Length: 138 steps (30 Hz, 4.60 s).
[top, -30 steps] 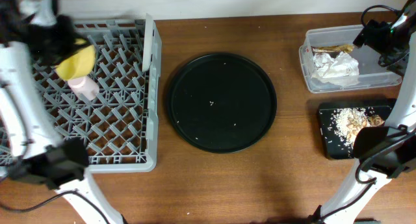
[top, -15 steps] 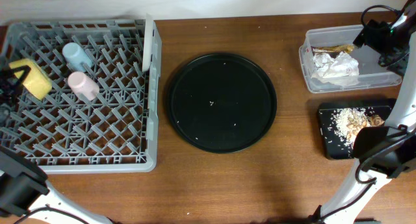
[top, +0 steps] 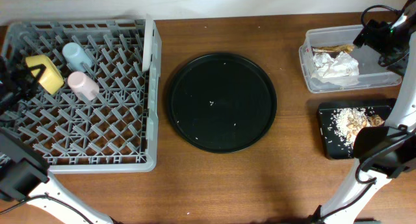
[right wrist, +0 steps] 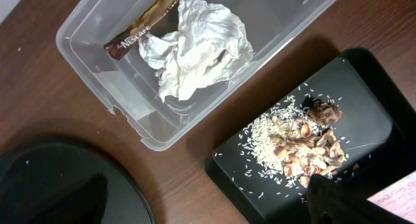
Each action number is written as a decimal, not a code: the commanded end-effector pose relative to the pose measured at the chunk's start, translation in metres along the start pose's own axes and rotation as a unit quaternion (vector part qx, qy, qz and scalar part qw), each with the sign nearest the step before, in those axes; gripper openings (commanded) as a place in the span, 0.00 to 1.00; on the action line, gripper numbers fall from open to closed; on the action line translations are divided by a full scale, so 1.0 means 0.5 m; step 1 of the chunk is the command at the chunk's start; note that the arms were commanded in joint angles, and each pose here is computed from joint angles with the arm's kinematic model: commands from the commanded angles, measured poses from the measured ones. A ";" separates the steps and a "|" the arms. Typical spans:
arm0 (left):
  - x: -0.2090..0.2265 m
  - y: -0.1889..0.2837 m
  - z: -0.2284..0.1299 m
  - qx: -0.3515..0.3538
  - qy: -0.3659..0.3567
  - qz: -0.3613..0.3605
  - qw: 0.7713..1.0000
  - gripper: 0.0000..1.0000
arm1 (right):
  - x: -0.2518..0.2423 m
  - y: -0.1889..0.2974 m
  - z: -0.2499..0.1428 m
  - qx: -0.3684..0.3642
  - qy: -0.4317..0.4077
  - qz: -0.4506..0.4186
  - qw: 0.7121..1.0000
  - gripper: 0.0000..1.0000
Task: Sort waste into correct bins and load items into the dishwasher rack
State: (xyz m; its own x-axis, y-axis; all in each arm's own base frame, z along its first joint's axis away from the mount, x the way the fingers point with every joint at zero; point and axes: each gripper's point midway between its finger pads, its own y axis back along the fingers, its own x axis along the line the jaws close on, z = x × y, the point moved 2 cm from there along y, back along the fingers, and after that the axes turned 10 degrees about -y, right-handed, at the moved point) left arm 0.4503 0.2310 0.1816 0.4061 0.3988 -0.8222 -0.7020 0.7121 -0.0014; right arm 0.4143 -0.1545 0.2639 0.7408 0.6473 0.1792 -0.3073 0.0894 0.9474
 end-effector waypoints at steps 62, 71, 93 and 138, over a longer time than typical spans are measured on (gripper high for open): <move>0.063 0.070 -0.004 0.076 0.037 0.621 0.779 0.00 | -0.001 0.009 0.003 -0.007 -0.006 0.001 1.000 0.98; 0.073 0.128 -0.040 0.109 0.058 0.648 0.751 0.00 | -0.001 0.009 0.003 -0.007 -0.006 0.001 1.000 0.98; -0.532 0.187 -0.144 -0.047 0.133 0.578 0.804 0.99 | -0.001 0.009 0.003 -0.007 -0.006 0.001 1.000 0.98; -0.418 -0.054 -0.528 -0.118 -0.639 0.287 0.704 0.99 | -0.001 0.009 0.003 -0.007 -0.006 0.001 1.000 0.98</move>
State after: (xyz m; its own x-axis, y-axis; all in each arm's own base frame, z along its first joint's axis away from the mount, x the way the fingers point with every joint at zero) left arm 0.2300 -0.0316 0.2173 0.1531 0.8783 0.4530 -0.9731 0.2139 -0.0859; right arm 0.4145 -0.1546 0.2640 0.7406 0.6474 0.1797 -0.3083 0.0898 0.9470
